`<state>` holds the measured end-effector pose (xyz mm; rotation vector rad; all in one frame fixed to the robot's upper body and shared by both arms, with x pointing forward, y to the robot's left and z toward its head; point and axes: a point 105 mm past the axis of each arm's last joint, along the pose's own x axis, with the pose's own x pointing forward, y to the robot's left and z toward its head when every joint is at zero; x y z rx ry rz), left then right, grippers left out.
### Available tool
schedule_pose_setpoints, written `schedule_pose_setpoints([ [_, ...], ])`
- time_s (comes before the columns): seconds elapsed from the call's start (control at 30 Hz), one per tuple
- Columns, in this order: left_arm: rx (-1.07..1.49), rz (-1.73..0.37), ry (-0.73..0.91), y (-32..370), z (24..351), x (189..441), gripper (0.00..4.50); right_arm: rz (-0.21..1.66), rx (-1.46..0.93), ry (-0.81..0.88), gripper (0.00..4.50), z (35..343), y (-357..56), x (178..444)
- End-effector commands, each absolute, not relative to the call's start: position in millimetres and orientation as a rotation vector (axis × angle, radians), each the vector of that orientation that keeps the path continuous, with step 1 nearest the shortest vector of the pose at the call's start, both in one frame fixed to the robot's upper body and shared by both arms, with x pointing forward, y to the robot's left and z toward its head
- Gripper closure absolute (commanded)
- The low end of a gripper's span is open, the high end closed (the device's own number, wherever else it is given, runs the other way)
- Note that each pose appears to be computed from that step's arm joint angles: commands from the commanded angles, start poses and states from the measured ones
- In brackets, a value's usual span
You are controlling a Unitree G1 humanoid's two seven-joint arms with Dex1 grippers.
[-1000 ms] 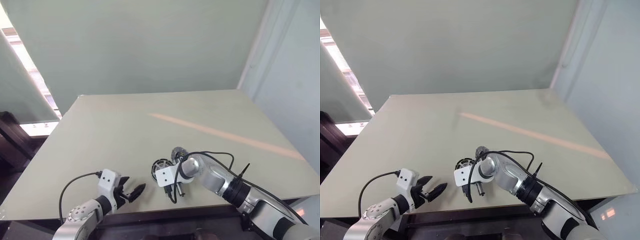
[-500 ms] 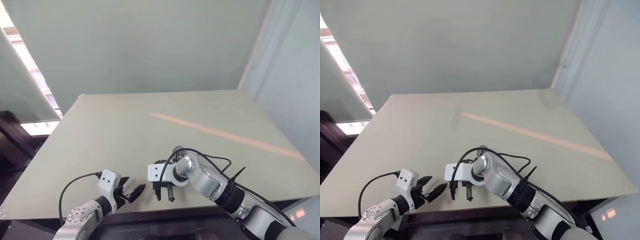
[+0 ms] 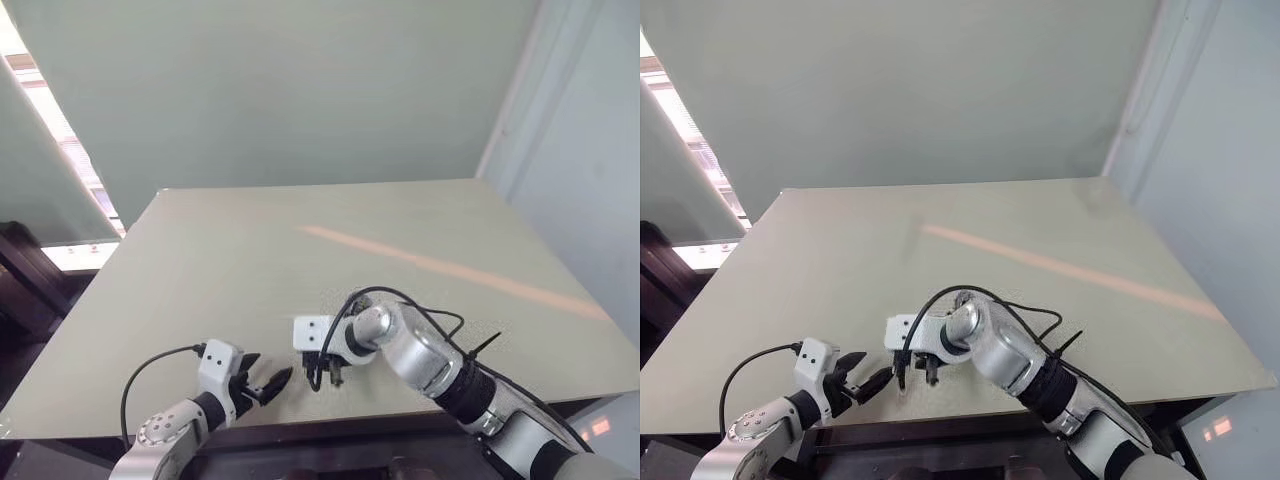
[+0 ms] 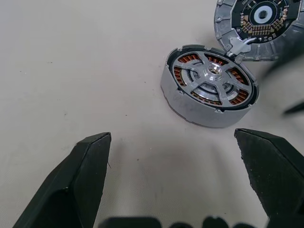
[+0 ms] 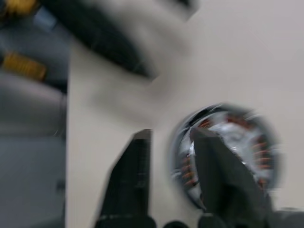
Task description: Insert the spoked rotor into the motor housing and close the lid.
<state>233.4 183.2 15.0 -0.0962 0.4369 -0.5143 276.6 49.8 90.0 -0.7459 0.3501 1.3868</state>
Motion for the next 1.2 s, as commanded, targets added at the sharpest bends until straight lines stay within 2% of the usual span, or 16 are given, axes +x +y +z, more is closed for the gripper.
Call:
schedule_pose_setpoints([
  [0.03, -0.085, -0.523, 0.4, 181.7, 21.9, 236.1, 0.0, 1.294, -0.67, 0.184, 1.72, 137.2, 47.3, 291.5],
  [0.13, -0.087, -0.525, 0.4, 181.6, 21.9, 234.9, 0.0, 1.215, -0.628, 0.132, 0.74, 155.9, 38.5, 302.9],
  [0.2, -0.09, -0.527, 0.4, 181.0, 21.8, 234.3, 0.0, 1.108, -0.615, 0.092, 0.08, 171.5, 24.6, 319.7],
  [0.3, -0.093, -0.532, 0.399, 179.1, 21.5, 233.7, 0.0, 0.835, -0.693, 0.041, 0.03, 194.2, -21.9, 361.5],
  [0.4, -0.095, -0.537, 0.397, 177.0, 21.7, 234.5, 0.0, 0.686, -0.848, 0.081, 0.03, 187.4, -59.6, 383.9],
  [0.47, -0.095, -0.54, 0.395, 176.3, 22.3, 235.3, 0.0, 0.658, -0.895, 0.119, 0.03, 177.7, -73.9, 389.6],
  [0.67, -0.085, -0.548, 0.39, 176.8, 24.4, 238.3, 0.0, 0.755, -0.927, 0.28, 0.03, 123.6, -86.7, 383.5],
  [0.8, -0.078, -0.554, 0.386, 177.0, 26.4, 240.1, 0.0, 0.859, -0.833, 0.311, 0.03, 98.2, -70.7, 371.5],
  [0.93, -0.075, -0.55, 0.381, 178.3, 27.6, 240.7, 0.0, 0.965, -0.686, 0.312, 0.03, 88.9, -44.1, 354.6],
  [1.03, -0.065, -0.538, 0.367, 179.8, 29.8, 240.8, 0.66, 1.001, -0.619, 0.305, 0.0, 85.4, -30.9, 348.2],
  [1.2, -0.065, -0.54, 0.365, 179.9, 31.5, 239.3, 2.44, 1.063, -0.514, 0.315, 0.0, 74.2, -8.5, 338.4],
])
